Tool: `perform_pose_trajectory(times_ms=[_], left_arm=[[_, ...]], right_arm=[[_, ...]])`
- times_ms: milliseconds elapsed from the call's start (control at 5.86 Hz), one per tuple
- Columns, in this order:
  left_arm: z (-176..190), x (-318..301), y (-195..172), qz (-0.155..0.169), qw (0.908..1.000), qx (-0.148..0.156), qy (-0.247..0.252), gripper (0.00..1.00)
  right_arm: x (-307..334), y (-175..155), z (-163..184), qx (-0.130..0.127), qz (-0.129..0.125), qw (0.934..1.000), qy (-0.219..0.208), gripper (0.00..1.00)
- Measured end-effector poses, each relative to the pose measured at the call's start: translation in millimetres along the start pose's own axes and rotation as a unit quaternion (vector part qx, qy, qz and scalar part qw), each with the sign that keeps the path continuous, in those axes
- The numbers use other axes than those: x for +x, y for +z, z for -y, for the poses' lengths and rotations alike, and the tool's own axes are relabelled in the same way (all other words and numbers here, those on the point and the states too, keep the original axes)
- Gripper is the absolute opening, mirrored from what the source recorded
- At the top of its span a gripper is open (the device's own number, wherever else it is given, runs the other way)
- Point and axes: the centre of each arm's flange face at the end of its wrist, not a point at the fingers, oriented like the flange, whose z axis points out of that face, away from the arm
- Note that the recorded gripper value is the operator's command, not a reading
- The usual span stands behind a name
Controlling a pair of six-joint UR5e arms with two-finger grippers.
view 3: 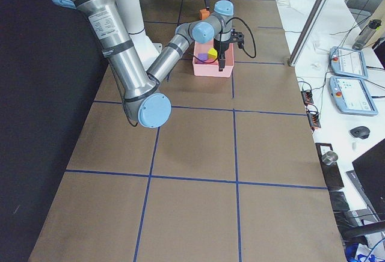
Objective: Place blocks into pink bin with both arms
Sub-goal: 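Withdraw the right gripper while the left gripper grasps the orange cube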
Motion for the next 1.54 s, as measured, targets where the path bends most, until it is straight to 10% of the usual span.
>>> perform_pose_trajectory(times_ms=[683, 854, 1024, 1537], left_arm=[[-13, -5, 37, 0.024, 0.9994, -0.025, 0.002, 1.00], [-17, -7, 49, 0.032, 0.9989, -0.033, 0.004, 0.85], [-20, -9, 56, 0.037, 0.9986, -0.038, 0.006, 0.47], [-23, 1, 47, 0.024, 0.9987, -0.044, 0.014, 0.39]], right_arm=[[13, 2, -5, -0.001, -0.004, 1.0000, -0.002, 1.00], [16, 5, -6, -0.002, -0.007, 1.0000, 0.000, 1.00], [18, 6, -7, -0.002, -0.009, 1.0000, 0.000, 1.00], [18, 4, -8, 0.000, -0.008, 1.0000, -0.001, 1.00]])
